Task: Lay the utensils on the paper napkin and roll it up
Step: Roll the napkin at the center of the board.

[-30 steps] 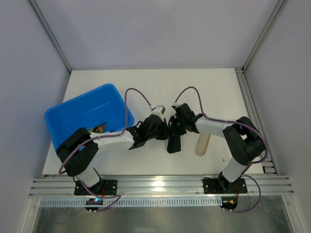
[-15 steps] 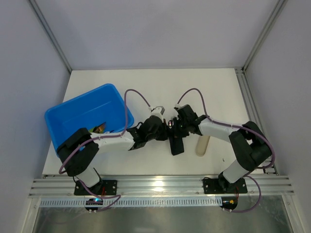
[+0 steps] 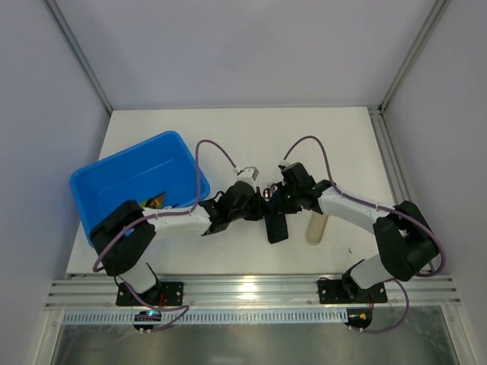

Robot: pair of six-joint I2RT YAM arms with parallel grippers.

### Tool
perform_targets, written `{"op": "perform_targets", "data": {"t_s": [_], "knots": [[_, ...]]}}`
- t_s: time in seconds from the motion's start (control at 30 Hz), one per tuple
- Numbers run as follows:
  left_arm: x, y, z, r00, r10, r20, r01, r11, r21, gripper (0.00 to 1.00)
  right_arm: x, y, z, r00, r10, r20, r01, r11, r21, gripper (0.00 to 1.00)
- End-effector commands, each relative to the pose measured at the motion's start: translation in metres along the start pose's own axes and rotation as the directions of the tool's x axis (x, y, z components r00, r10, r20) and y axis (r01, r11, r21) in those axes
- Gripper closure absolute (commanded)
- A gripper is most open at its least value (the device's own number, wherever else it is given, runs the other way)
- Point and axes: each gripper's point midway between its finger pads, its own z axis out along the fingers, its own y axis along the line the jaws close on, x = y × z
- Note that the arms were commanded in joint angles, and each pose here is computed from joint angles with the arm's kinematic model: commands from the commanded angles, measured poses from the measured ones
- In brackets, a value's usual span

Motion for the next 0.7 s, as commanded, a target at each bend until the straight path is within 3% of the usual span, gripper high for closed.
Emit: {"op": "perform_targets", "data": {"t_s": [0.0,0.47,0.67], "knots": [[-0.012,-0.019,0.004,0.999,0.025,0.029,-0.027,0.998,0.054,1.0,-0.013,-0.017,-0.014,0.998,0.008,0.066,-0.012,0.998,0.064,0.96],[-0.011,-0.032,0.013,0.998,0.061,0.008,-0.062,0.996,0.061,1.0,-0.001,-0.062,0.004,0.998,0.035,0.042,-0.041,0.985,0.165,0.96],[-0.011,-0.036,0.015,0.998,0.066,-0.001,-0.066,0.995,0.069,1.0,0.011,-0.043,0.015,0.998,0.058,-0.006,-0.057,0.997,0.043,0.96]]}}
